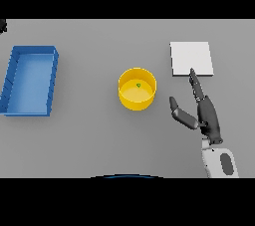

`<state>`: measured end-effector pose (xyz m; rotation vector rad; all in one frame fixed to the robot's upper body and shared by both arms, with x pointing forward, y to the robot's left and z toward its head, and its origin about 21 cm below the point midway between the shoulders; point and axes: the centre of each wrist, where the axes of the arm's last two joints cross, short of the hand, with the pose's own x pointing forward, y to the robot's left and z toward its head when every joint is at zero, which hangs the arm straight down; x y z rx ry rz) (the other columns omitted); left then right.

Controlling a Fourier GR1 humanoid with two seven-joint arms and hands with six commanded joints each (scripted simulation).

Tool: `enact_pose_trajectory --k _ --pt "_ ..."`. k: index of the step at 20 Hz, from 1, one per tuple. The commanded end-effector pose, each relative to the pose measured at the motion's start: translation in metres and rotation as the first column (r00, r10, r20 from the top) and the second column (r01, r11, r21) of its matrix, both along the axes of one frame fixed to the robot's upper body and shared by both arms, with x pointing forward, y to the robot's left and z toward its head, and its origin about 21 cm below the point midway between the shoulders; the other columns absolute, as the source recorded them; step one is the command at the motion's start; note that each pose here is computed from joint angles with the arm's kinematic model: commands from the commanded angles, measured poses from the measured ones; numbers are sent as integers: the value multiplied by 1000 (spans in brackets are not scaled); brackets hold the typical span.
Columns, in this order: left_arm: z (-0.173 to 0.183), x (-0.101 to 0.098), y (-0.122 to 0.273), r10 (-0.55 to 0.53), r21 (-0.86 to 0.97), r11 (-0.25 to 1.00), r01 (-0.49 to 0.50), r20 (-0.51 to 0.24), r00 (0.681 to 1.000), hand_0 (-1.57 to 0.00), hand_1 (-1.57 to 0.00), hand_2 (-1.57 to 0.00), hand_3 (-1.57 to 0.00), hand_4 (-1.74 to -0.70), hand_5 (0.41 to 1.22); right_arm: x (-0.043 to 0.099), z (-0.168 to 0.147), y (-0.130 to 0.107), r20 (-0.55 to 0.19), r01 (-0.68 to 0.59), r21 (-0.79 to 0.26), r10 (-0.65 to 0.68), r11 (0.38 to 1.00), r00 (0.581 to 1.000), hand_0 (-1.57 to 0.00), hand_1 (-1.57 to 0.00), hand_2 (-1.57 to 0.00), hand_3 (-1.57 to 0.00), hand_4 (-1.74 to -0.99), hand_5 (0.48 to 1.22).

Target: Pick up the red beaker and tilt it to pour out 1 green nut into yellow bowl. Pick up the yellow bowl and place it on the metallic measuring scale.

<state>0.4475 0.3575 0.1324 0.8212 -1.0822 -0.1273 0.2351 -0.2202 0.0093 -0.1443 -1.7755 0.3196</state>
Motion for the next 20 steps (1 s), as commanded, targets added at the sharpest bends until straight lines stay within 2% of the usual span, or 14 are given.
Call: enact_pose_trajectory --k 1,5,9,10,11,12,13,14,15,17,18,20 --pt "-7 -6 1 5 -12 1000 -5 9 1000 -1571 -1571 -1571 -1389 -1741 1221 0 -1 2 -7 3 -2 -3 1000 1000 1 1 1 1 -1202 699" --pt "-35 -36 -12 34 -49 998 -36 -39 999 -1571 -1571 -1571 -1383 -1741 1221 3 -2 1 -13 9 4 -9 1000 1000 1 1 1 1 -1186 687" --pt "-42 -65 -21 8 -107 994 -21 -112 994 -1571 -1571 -1571 -1366 -1735 955 4 -2 2 -13 -1 16 1 1000 1000 1 1 1 1 -1168 679" --pt "-39 -71 -24 -23 -108 994 8 -137 990 -1571 -1571 -1571 -1407 -1661 888 2 -2 5 -8 -7 10 7 1000 1000 1 1 1 1 -1165 678" --pt "-35 -76 -25 -58 -115 992 43 -136 989 -1571 -1571 -1571 -1368 -1493 827 5 1 6 -15 -2 2 2 1000 1000 1 1 1 1 -1165 675" --pt "-32 -83 -25 -124 -92 990 111 -150 981 -1571 -1545 -1489 -1238 -1311 774 5 3 3 -15 11 2 -11 1000 1000 1 1 1 1 -1163 671" --pt "-30 -88 -21 -175 -79 983 165 -146 974 -1495 -1380 -1311 -1098 -1155 740 2 -1 1 -20 5 0 -5 1000 1000 1 1 1 1 -1159 669" --pt "-27 -90 -22 -241 -104 968 228 -144 960 -1253 -1104 -1049 -884 -1031 714 2 -2 2 -24 4 -1 -4 1000 1000 1 1 1 1 -1161 669" --pt "-26 -93 -18 -268 -119 961 250 -170 948 -1003 -883 -839 -707 -933 697 2 0 1 -16 8 2 -8 1000 1000 1 1 1 1 -1162 671" --pt "-23 -96 -14 -292 -132 954 270 -198 936 -641 -565 -536 -452 -823 667 3 0 0 -12 -1 6 1 1000 1000 1 1 1 1 -1151 677" --pt "-27 -96 -17 -311 -96 950 296 -226 923 -513 -452 -429 -361 -785 656 3 0 -2 -1 -4 4 4 1000 1000 1 1 1 1 -1147 680" --pt "-27 -95 -17 -308 -66 951 302 -239 921 -328 -289 -274 -231 -750 647 0 0 0 0 -11 6 11 1000 1000 1 1 1 1 -1148 688"
